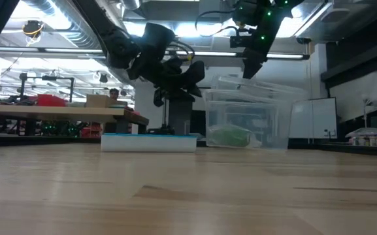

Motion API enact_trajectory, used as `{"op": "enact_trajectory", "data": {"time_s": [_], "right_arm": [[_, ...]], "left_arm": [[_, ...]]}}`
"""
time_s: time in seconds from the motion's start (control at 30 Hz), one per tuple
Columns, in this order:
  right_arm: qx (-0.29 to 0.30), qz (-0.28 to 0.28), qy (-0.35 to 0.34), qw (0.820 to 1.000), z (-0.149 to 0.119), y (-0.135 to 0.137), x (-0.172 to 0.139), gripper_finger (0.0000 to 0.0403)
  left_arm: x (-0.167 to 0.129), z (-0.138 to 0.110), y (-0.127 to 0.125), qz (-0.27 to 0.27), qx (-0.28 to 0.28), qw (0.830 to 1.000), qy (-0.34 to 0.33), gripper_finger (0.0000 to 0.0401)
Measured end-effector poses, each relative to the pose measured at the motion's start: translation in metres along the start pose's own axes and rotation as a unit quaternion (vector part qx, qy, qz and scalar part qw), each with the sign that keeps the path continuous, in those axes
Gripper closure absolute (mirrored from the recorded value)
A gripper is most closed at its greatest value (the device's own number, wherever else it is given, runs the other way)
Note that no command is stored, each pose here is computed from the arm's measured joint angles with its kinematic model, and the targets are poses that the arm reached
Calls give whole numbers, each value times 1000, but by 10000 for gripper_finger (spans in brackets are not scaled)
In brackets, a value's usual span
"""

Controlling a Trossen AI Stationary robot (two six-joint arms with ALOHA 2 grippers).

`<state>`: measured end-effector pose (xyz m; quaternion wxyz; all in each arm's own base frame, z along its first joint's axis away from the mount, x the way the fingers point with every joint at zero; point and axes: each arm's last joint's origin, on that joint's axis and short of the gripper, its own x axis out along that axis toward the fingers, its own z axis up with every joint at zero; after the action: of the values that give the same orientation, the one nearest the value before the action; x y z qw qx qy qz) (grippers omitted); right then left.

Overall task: Roll bandage
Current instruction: Close the transparent tupperware lid

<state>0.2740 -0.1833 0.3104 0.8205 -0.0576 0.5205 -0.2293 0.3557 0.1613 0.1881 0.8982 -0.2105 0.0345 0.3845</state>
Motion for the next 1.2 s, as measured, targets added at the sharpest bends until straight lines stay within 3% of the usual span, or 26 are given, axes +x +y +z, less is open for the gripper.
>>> {"op": "enact_trajectory", "data": {"time_s": [0.97, 1.2], "right_arm": [[-3, 33, 6, 999, 10, 14, 25, 368], [2, 33, 1, 999, 11, 14, 25, 332]], "left_arm": [[-3, -7, -5, -6, 21, 1000, 20, 277], [-3, -7, -5, -6, 31, 999, 21, 277]]}}
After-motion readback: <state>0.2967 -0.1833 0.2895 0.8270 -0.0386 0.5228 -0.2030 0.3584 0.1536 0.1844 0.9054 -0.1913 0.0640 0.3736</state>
